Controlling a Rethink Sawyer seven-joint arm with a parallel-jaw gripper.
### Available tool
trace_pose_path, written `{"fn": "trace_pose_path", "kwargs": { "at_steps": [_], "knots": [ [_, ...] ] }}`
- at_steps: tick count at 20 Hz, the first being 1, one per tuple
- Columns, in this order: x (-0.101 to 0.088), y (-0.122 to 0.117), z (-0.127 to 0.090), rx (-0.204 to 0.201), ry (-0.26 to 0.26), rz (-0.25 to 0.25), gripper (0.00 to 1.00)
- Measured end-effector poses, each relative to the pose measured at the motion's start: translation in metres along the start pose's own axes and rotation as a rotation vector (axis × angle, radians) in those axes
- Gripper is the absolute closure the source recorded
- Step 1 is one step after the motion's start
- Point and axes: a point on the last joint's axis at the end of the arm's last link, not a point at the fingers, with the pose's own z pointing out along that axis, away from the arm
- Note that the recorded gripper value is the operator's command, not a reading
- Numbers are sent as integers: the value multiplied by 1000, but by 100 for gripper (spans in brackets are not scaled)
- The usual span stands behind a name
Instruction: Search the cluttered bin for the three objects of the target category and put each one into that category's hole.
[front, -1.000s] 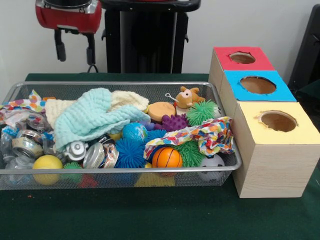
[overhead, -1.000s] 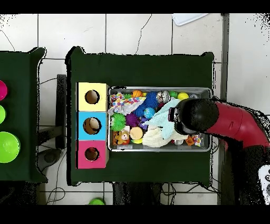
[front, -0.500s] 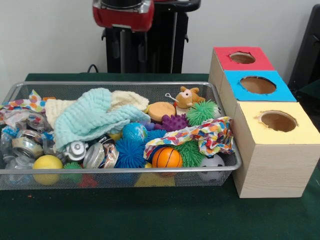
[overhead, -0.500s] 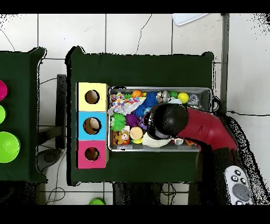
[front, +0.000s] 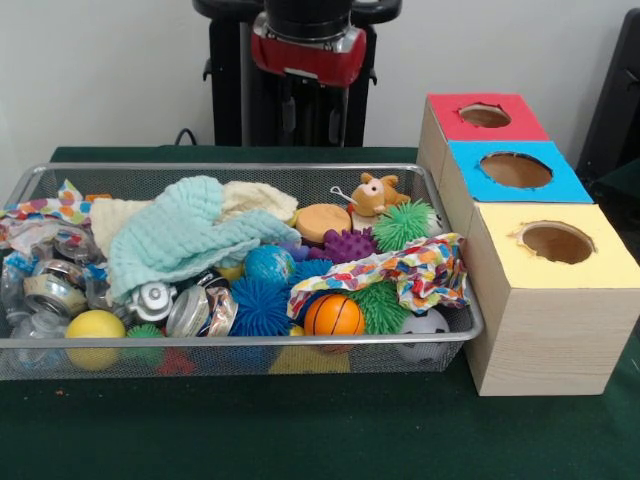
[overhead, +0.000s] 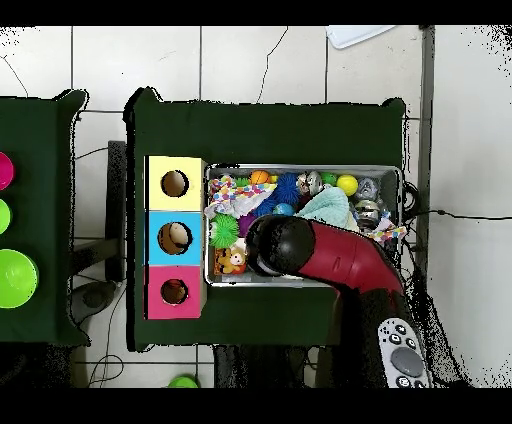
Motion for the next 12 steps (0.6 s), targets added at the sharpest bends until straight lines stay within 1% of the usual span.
{"fn": "trace_pose_path", "kwargs": {
  "at_steps": [1, 3, 6, 8, 10, 12],
  "knots": [
    [3, -1, 8, -3, -2, 14, 0],
    [5, -2, 16, -5, -2, 21, 0],
    [12, -6, 35, -10, 8, 39, 0],
    [15, -8, 42, -11, 12, 45, 0],
    [18, -11, 57, -18, 18, 62, 0],
    [20, -14, 65, -22, 19, 74, 0]
  ]
}}
